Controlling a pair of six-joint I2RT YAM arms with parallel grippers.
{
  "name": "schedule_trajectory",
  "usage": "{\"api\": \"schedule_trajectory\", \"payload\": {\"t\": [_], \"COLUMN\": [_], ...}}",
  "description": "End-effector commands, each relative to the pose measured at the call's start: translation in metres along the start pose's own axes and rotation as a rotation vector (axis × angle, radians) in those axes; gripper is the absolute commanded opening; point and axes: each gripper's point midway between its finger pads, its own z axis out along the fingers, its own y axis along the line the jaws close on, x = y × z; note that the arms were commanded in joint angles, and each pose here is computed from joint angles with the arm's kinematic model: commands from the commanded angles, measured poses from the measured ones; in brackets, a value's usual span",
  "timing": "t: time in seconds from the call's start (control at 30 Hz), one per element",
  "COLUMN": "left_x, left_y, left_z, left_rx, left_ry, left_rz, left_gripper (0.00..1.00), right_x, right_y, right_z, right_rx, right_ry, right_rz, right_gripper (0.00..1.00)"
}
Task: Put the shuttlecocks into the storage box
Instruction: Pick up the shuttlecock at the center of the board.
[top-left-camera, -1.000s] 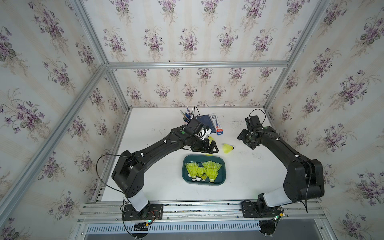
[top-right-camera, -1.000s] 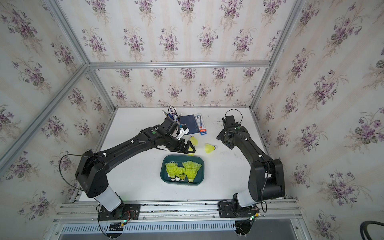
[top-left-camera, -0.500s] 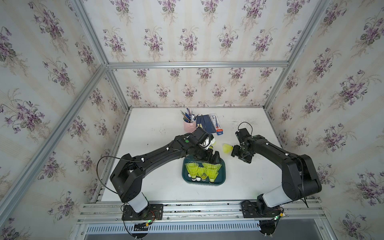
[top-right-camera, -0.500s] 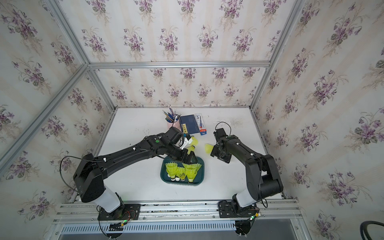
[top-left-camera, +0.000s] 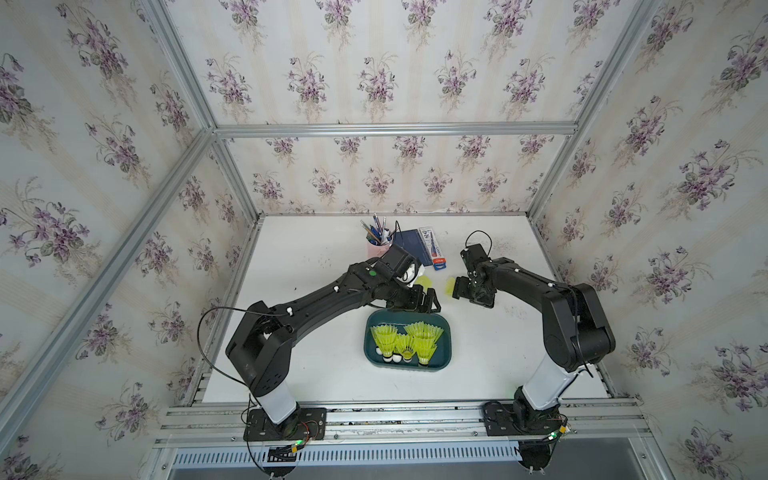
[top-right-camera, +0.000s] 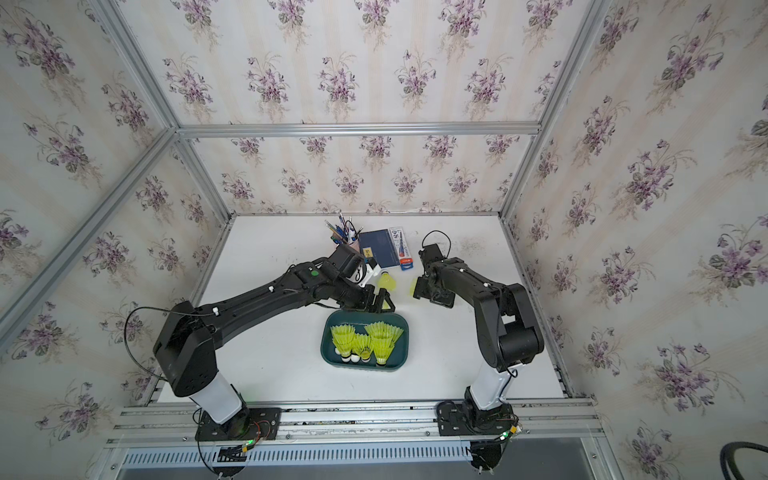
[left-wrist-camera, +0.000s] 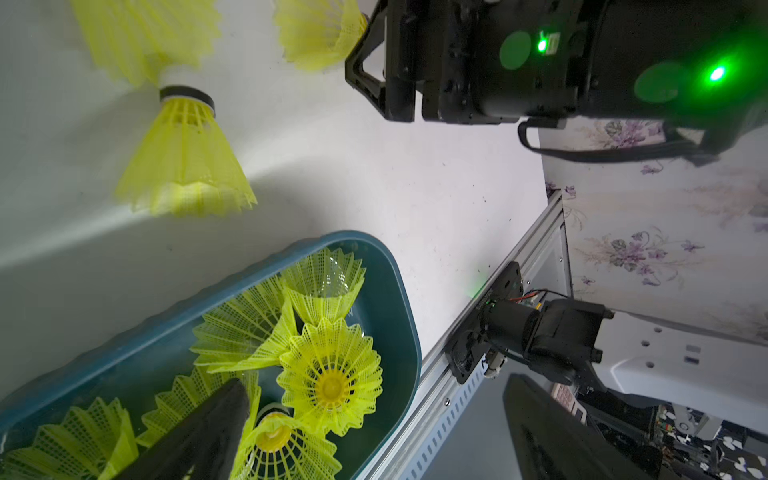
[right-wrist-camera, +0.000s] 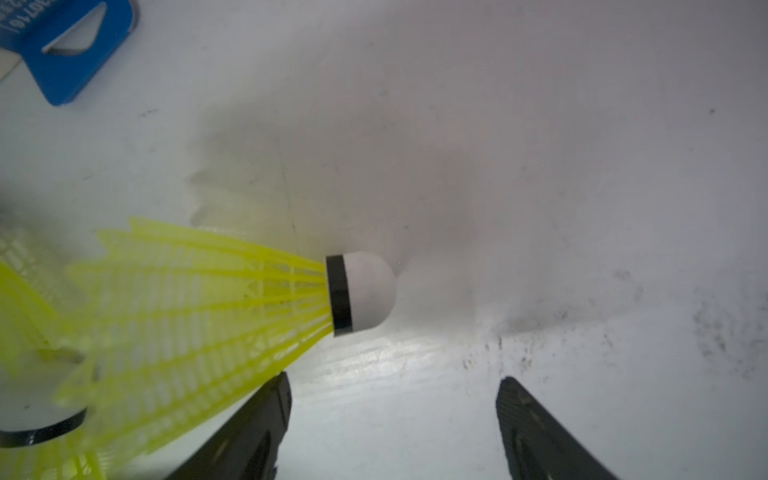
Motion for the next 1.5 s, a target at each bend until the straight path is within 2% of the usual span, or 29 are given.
{"api": "schedule_trajectory", "payload": {"t": [0.0,0.23,0.53,0.97,1.1,1.3,1.47], "left_x": [-0.014,-0.033,-0.038,-0.04,-0.039,-0.039,-0.036], "left_y": [0.0,0.003,0.006,0.01,0.011,0.012,0.012], "left_z": [0.001,0.01,0.012,0.012,0.011,0.011,0.01], "left_rx": [0.006,0.005,0.011,0.015,0.014,0.014,0.015], "left_ry": [-0.002,-0.001,-0.001,-0.001,0.0,0.0,0.002], "left_rz": [-0.032,-0.035,-0.036,-0.043,-0.044,-0.043,-0.043], "left_gripper": [1.0,1.0,1.0,1.0,1.0,1.0,1.0], "right_x": [-0.011,-0.033,-0.056,-0.058,-0.057,-0.06,-0.063], "right_y": [-0.003,-0.006,-0.01,-0.009,-0.01,-0.009,-0.007], "right_z": [0.004,0.014,0.026,0.037,0.038,0.034,0.021], "right_rx": [0.019,0.035,0.067,0.069,0.069,0.069,0.051], "right_ry": [-0.018,-0.016,-0.005,0.019,0.018,0.005,-0.02], "right_rz": [-0.024,-0.034,-0.051,-0.031,-0.02,-0.02,-0.015], "right_gripper": [0.81,0.78,0.63,0.52,0.44,0.25,0.21]}}
